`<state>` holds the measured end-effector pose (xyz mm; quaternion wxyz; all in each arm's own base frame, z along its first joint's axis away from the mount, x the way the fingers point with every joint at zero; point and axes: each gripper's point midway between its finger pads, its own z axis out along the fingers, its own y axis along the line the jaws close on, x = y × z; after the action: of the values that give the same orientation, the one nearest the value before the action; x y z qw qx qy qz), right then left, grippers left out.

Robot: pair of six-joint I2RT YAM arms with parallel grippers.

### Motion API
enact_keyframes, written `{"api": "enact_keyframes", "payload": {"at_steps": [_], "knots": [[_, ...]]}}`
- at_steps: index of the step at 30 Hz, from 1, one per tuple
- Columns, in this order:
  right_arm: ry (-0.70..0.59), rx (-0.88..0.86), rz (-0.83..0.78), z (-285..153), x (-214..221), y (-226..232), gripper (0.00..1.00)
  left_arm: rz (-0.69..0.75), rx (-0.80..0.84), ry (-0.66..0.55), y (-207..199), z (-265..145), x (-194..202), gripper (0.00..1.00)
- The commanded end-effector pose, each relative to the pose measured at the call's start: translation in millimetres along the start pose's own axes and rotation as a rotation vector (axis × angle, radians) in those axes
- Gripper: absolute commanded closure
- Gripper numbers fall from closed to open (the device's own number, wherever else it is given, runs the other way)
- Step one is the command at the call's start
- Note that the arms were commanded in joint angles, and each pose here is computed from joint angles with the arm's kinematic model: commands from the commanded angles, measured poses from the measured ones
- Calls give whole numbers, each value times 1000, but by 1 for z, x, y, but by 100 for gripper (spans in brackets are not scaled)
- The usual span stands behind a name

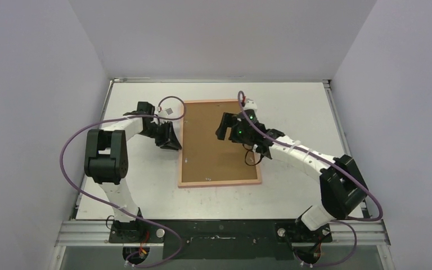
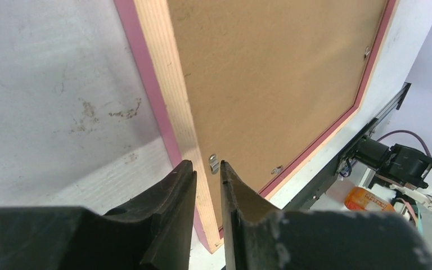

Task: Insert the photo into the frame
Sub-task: Install the photo frame at the center of the board.

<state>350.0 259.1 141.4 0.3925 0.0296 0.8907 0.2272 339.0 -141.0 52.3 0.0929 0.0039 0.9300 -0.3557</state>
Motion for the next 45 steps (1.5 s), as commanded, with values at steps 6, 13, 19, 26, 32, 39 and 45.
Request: {"api": "enact_keyframes", "payload": {"at_steps": [6,13,19,26,32,39,45], "knots": [[135,-246,-170,20,81,105,10,15,-19,31,16,11,14,82],[184,-333,-190,35,112,143,10,11,-20,49,20,18,22,83],[218,-374,-201,43,131,162,9,-15,-23,71,26,24,25,84],[261,-383,-198,51,153,166,8,-27,-8,64,24,26,22,86],[281,-383,-189,57,163,164,8,-27,-8,67,24,26,24,89],[294,-395,-185,63,168,168,7,-23,-7,63,24,25,22,91],[302,-408,-183,66,170,172,7,-22,-7,63,24,24,22,91]]}}
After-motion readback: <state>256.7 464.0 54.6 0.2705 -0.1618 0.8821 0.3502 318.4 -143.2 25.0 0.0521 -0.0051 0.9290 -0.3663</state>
